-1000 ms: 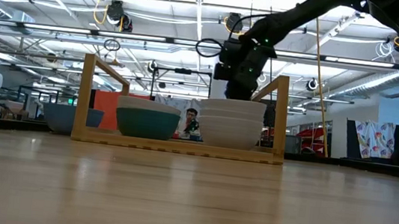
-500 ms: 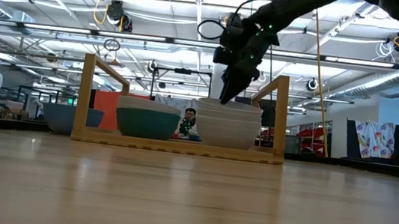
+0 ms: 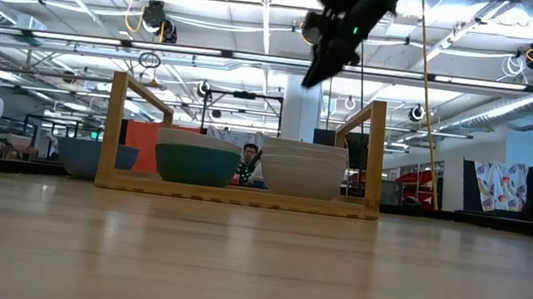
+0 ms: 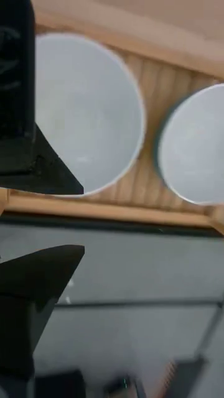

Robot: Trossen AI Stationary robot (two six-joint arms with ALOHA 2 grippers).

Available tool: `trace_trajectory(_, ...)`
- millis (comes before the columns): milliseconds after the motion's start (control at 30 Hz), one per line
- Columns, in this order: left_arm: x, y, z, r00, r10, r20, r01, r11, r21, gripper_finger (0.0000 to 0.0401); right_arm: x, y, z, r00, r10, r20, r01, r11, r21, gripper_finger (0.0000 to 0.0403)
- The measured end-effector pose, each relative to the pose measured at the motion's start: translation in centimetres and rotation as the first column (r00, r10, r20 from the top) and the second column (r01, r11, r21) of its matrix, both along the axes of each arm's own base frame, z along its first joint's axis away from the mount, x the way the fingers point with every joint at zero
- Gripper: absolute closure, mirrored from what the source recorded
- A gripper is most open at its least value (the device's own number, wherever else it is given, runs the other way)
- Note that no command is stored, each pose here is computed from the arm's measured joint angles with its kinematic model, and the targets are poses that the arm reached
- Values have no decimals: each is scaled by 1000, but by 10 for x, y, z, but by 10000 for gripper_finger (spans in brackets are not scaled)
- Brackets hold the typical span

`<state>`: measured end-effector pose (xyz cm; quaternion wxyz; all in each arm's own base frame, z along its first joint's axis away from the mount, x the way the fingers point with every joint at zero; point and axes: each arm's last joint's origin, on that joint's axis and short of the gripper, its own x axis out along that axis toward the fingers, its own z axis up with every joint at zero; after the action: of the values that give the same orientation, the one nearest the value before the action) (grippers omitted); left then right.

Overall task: Place and stack bowls onto a shelf
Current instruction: Stack the white bowl on top of the white bowl on the shelf

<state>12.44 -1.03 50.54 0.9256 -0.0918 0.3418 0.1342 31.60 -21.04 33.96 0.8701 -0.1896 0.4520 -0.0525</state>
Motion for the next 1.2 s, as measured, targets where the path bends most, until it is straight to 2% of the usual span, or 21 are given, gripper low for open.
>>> trace_trajectory(133, 0, 0, 0, 1000, -5, -1, 5, 1000, 6, 382, -20, 23, 40, 995, -26, 97, 32, 998, -56, 266)
trace_trajectory(300, 1, 0, 0, 999, -37, -13, 37, 998, 41, 382, -51, 52, 83, 971, -47, 236, 67, 995, -75, 266)
trace_trajectory(533, 24, -4, -7, 992, -87, -90, 96, 990, 101, 382, -96, 91, 124, 933, -28, 360, 74, 991, -114, 266)
trace_trajectory(733, 50, -9, -17, 969, -179, -171, 197, 976, 97, 382, -121, 113, 140, 909, -77, 411, 140, 982, -126, 266)
trace_trajectory(833, 64, -15, -24, 919, -324, -224, 344, 937, 60, 383, -130, 121, 143, 896, -111, 431, 164, 983, -87, 266)
trace_trajectory(900, 70, -18, -27, 892, -386, -236, 403, 915, 24, 391, -133, 125, 145, 886, -123, 447, 167, 984, -60, 266)
trace_trajectory(1100, 83, -20, -33, 873, -406, -270, 426, 904, 18, 396, -134, 132, 143, 892, -122, 435, 148, 989, -25, 266)
trace_trajectory(1200, 87, -20, -35, 888, -367, -277, 385, 923, 12, 392, -134, 135, 142, 901, -114, 418, 134, 991, -20, 266)
